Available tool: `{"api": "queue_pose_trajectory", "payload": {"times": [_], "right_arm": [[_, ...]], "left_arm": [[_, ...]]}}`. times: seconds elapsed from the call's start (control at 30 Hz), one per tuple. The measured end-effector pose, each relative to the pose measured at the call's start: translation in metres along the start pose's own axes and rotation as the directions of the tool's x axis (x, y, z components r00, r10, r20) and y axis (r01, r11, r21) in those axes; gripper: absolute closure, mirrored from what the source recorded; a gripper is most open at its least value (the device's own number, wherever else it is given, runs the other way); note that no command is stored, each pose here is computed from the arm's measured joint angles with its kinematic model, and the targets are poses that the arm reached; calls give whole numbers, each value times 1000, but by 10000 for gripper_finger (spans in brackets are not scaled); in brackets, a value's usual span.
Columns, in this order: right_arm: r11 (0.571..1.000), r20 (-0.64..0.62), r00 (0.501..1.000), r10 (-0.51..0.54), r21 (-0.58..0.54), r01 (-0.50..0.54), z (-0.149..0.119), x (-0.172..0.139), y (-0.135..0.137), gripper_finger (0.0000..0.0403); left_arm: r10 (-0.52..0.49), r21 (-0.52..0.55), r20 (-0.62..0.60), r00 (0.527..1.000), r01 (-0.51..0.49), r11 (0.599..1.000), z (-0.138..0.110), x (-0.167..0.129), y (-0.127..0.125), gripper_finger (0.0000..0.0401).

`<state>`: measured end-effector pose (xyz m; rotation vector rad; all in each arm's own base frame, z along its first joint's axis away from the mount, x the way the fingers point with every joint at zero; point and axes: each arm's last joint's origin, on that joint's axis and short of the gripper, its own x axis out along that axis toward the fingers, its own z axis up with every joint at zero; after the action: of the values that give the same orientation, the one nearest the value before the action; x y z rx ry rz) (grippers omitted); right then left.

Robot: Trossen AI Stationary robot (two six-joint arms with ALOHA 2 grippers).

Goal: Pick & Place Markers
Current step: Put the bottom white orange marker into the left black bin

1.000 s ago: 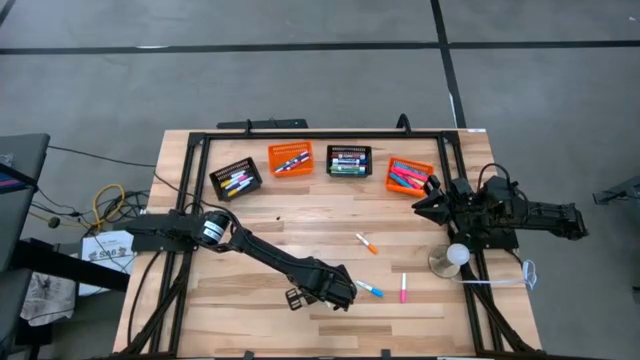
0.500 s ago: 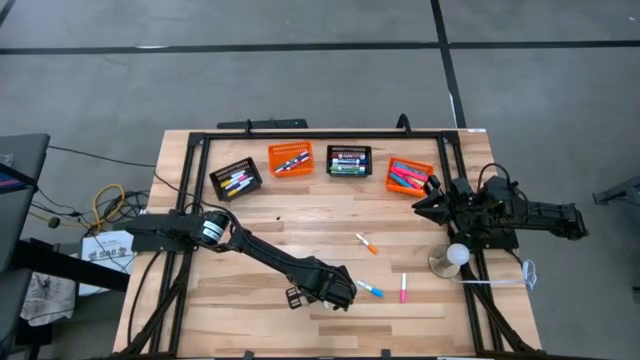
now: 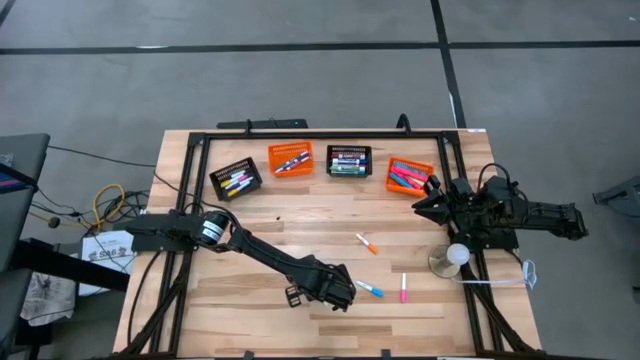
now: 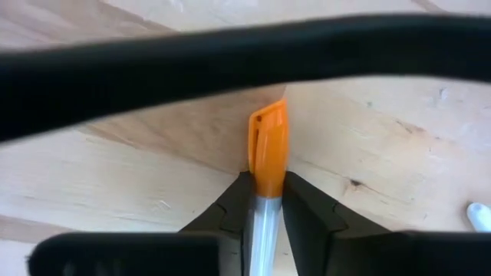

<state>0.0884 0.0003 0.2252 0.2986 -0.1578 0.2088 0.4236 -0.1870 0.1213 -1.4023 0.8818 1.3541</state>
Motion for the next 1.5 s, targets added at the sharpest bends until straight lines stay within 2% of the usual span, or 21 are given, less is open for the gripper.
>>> {"api": "queue_pose_trajectory", "payload": {"times": [0.27,0.5,0.93,1.1,1.27,1.5], "right_arm": [[1000,0,1000,0,0,0,0,0,0,340],[1000,2,1000,0,7,0,0,0,0,340],[1000,2,1000,1,17,-1,0,0,0,340],[1000,2,1000,1,17,-1,0,0,0,340],[1000,2,1000,1,17,-1,0,0,0,340],[999,2,1000,1,32,-1,0,0,0,340]], "left_arm": [[-34,7,115,993,33,999,10,-7,1,343],[25,28,201,979,-31,999,28,-15,1,348],[13,65,190,982,-26,998,43,-20,-11,346],[-28,90,215,976,9,996,48,-37,-12,343],[19,101,268,963,-47,994,60,-61,-3,345],[53,110,373,926,-100,989,88,-110,12,343]]}}
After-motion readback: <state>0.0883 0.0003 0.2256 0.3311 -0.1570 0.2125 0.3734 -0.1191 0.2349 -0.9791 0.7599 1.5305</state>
